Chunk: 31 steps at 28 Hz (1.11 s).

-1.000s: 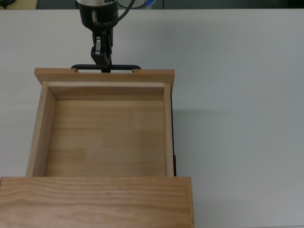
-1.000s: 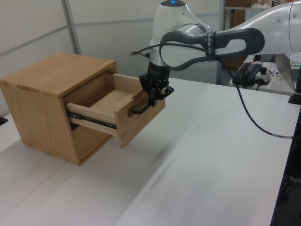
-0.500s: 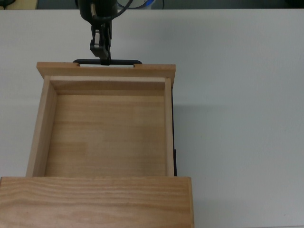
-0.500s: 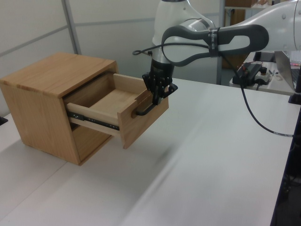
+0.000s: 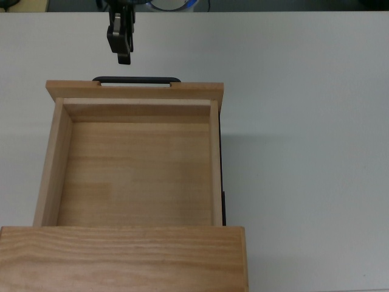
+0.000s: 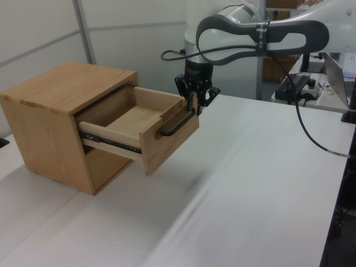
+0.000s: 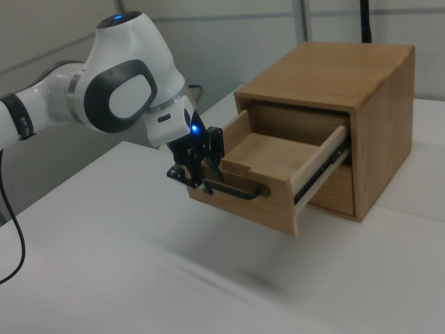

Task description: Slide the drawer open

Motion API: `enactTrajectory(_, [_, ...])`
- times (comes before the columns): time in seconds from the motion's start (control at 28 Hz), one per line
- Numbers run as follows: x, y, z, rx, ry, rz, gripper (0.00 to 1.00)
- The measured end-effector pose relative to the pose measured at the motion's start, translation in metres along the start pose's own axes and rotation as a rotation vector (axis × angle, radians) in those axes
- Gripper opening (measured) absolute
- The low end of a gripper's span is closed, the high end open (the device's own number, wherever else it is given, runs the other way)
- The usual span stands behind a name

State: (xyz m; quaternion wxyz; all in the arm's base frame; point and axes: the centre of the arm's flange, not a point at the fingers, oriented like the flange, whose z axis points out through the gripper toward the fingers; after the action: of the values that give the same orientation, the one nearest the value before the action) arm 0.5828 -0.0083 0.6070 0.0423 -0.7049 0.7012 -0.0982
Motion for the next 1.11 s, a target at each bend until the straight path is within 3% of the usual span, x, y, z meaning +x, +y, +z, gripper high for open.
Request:
enactTrajectory(0.25, [-0.019, 0.010, -0.004, -0.068, 0.065, -0.164, 0.52])
enactTrajectory(0.36, [-0.030, 0.016, -0.003, -0.112, 0.062, -0.290, 0.62])
enactTrajectory(0.43, [-0.035, 0.019, -0.002, -0.138, 0.055, -0.370, 0.62])
enactTrajectory(0.68, [-0.044, 0.030, 0.003, -0.232, 0.017, -0.639, 0.88])
enactTrajectory(0.82, [-0.044, 0.032, 0.002, -0.245, -0.003, -0.789, 1.00])
enactTrajectory(1.11, [-0.043, 0.033, -0.001, -0.244, -0.031, -1.027, 1.00])
